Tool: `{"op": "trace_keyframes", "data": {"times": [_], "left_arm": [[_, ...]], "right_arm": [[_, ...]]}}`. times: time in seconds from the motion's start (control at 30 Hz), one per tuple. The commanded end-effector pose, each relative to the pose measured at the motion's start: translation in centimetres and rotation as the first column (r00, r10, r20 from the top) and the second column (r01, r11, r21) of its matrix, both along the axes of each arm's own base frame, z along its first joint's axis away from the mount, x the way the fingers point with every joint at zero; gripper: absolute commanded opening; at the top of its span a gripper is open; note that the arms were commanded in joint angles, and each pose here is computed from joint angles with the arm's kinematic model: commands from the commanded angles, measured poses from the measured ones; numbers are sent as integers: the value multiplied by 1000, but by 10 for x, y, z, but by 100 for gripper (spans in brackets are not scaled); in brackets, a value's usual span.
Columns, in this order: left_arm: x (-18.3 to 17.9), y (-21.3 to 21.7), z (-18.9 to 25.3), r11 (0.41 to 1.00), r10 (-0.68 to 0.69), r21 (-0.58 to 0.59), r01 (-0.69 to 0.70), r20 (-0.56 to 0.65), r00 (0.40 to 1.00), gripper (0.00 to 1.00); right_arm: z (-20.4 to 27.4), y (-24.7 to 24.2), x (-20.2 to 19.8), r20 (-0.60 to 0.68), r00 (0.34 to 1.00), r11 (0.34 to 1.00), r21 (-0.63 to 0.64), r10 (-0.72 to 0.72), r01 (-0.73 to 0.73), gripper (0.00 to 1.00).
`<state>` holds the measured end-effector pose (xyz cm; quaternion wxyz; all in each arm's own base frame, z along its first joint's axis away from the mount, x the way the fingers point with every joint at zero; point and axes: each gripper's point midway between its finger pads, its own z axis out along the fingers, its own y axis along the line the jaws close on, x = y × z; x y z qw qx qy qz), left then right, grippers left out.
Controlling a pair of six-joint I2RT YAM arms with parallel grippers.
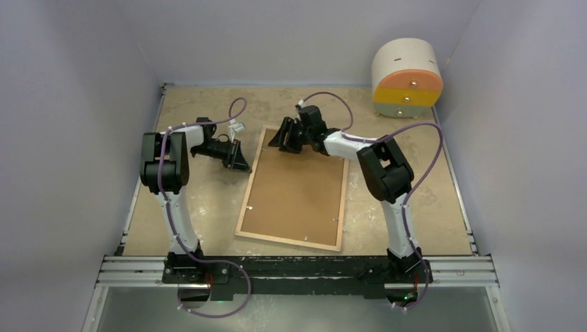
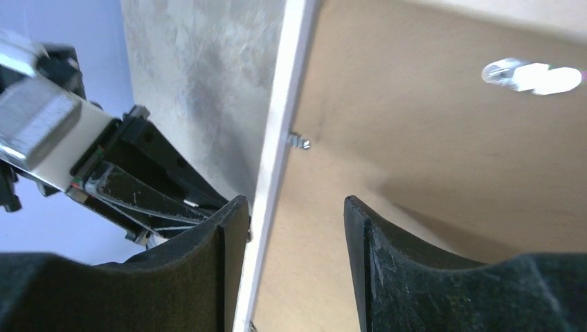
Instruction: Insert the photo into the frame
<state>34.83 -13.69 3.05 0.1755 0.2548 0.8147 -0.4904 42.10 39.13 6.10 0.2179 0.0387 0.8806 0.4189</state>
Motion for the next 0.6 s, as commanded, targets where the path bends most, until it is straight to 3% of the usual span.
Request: {"op": "trace_keyframes", "data": {"times": [0.0,0.2,0.57], "left_arm": [[-5,1,-4,998,-40,54,38,48,998,12],[-6,1,-4,998,-41,56,38,49,998,12],[-5,1,-4,997,-46,60,43,51,998,12]], "right_arm": [[20,-58,34,82,989,991,-50,-122,126,55],[1,-85,49,59,982,979,-87,-181,186,52],[-8,-75,65,43,983,981,-64,-179,182,48]]}}
